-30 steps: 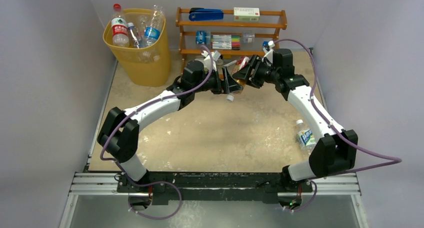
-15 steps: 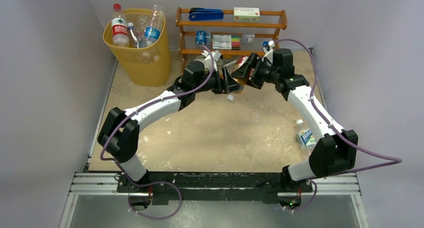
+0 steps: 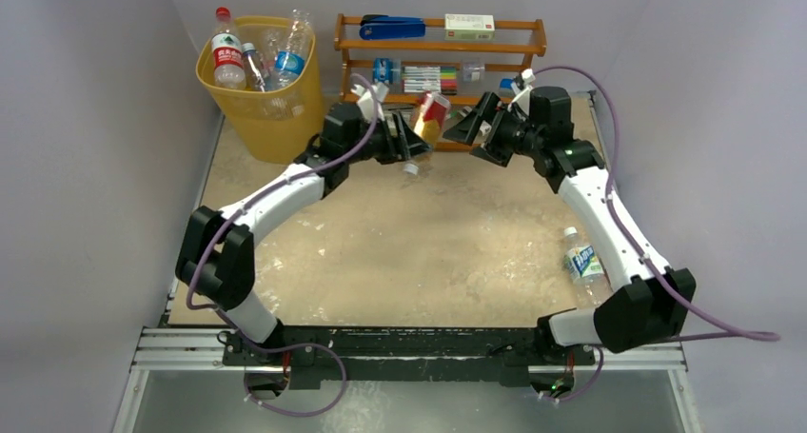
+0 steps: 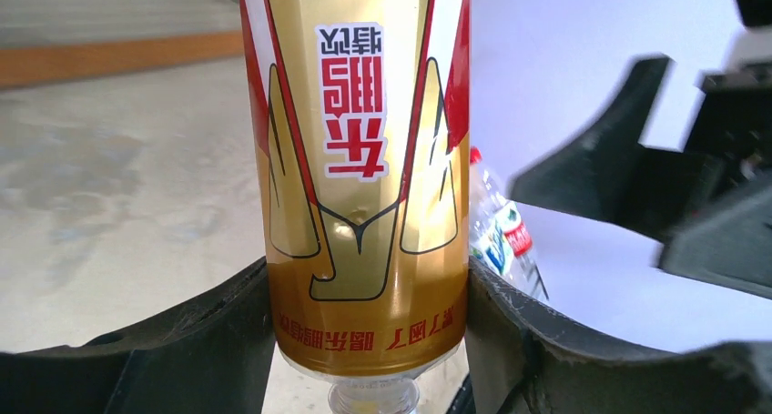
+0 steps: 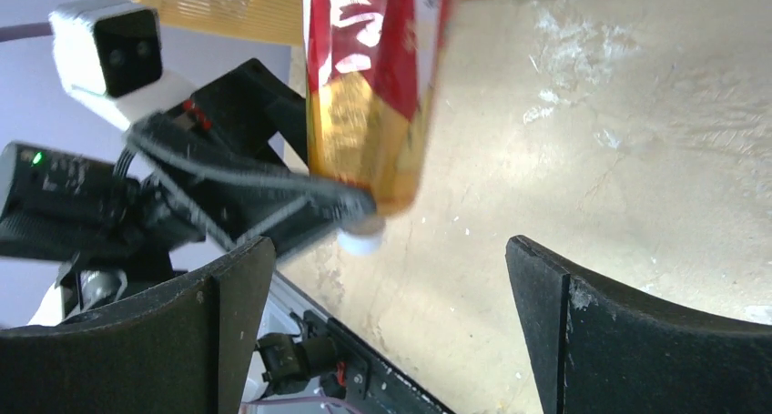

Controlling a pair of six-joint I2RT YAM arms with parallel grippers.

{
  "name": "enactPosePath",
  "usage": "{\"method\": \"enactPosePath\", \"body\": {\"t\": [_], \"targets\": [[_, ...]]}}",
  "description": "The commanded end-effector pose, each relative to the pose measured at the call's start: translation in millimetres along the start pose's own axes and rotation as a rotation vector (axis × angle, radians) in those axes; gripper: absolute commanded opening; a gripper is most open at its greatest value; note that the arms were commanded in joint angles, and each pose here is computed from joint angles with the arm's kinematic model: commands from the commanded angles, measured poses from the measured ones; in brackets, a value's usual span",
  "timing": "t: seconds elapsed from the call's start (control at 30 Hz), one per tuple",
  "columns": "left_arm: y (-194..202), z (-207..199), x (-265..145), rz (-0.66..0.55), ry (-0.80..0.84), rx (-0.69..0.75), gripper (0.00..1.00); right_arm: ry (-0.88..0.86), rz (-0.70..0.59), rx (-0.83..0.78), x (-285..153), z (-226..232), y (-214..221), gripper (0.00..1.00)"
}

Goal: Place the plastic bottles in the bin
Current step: Place the plastic bottle in the trash bin.

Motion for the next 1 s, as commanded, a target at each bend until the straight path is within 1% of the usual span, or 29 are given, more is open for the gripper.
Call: {"method": "enactPosePath", "body": {"t": [0.0,0.1,0.2,0.33,0.43,0.6,0.7,0.77,0.97], "targets": [[-60.7,-4.2,-44.4,-0.141,0.005,0.084,0.36,-0.045,-0.116,-0.090,-37.1,32.7,-11.5,1.00],[-86.3,3.3,-70.6,-0.173,-0.039,0.111,0.37,-0.035,-0.141,-0.104,-44.9,32.9,-12.6,1.00],[-116.9,9.9,-101.9,-0.235,-0.064,0.119,0.38,-0.025,-0.148,-0.110,-47.8,29.7,-12.3,1.00],[-157.2,15.7,-133.5,-0.312,-0.053,0.137,0.41,-0.029,-0.132,-0.107,-46.3,24.7,-9.3,1.00],[-184.5,31.1,-154.1,-0.356,-0.087,0.134,0.42,-0.035,-0.127,-0.108,-46.3,24.6,-8.5,1.00],[-226.4,67.8,-190.2,-0.451,-0.139,0.082,0.42,-0.040,-0.125,-0.114,-47.5,24.9,-8.2,1.00],[-244.3,90.5,-209.6,-0.488,-0.191,0.047,0.42,-0.039,-0.119,-0.112,-46.6,23.4,-7.1,1.00],[-250.4,106.5,-215.1,-0.493,-0.237,0.031,0.42,-0.043,-0.113,-0.111,-45.5,22.5,-6.6,1.00],[-253.9,152.0,-216.0,-0.441,-0.421,0.054,0.42,-0.055,-0.096,-0.103,-41.6,20.9,-5.2,1.00]]}}
Point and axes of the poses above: each gripper's point midway between its finger pads, its own x axis out along the fingers, its own z axis along the line the jaws close on, y = z × x, the point moved 7 cm from there along -x, back along the fingers, and after that the axes turned 10 degrees about x, right-handed, at the moved point
